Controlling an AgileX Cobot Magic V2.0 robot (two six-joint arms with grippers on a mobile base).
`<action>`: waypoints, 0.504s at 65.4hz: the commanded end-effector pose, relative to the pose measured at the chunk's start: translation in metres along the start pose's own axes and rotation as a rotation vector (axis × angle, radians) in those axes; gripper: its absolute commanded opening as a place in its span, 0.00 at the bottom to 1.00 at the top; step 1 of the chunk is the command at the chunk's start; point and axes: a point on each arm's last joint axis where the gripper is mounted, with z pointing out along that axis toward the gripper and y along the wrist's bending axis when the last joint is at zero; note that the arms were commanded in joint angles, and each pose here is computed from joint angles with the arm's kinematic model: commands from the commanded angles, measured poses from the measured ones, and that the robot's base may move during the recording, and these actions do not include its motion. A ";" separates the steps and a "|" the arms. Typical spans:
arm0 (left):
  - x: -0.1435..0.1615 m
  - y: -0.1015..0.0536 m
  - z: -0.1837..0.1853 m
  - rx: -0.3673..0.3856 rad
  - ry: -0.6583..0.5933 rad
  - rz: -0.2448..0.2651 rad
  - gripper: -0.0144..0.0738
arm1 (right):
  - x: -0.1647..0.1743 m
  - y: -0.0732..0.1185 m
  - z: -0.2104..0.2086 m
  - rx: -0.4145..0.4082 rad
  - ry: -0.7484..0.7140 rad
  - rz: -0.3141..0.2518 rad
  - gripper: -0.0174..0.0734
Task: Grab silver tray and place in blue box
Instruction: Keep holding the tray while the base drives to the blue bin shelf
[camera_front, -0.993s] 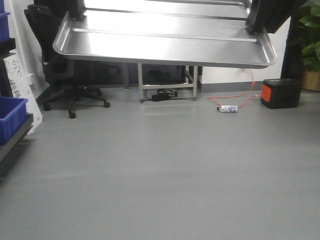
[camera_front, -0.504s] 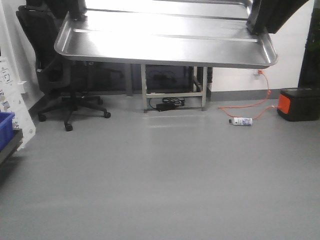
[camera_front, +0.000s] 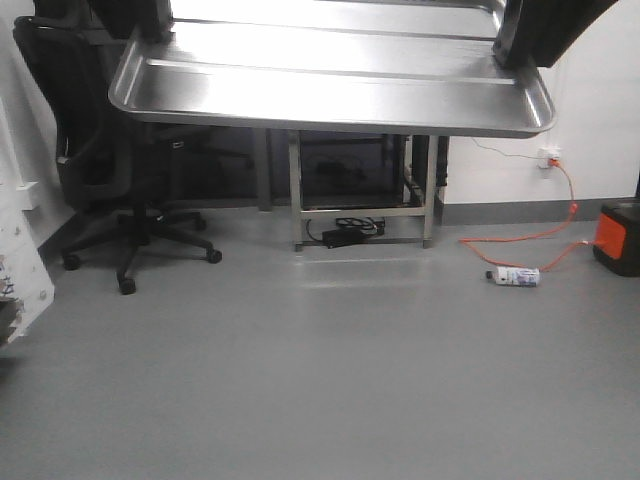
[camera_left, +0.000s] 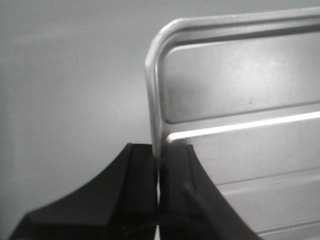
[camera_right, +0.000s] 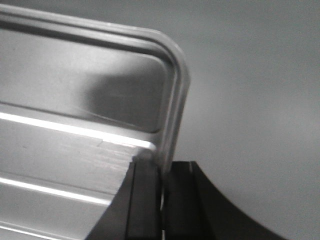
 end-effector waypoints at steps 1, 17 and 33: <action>-0.002 0.005 -0.022 0.003 -0.058 0.037 0.05 | -0.012 -0.001 -0.025 -0.001 -0.144 -0.036 0.26; -0.002 0.005 -0.022 0.004 -0.057 0.036 0.05 | -0.012 -0.001 -0.025 -0.001 -0.144 -0.036 0.26; -0.002 0.005 -0.022 0.004 -0.057 0.036 0.05 | -0.012 -0.001 -0.025 -0.001 -0.144 -0.036 0.26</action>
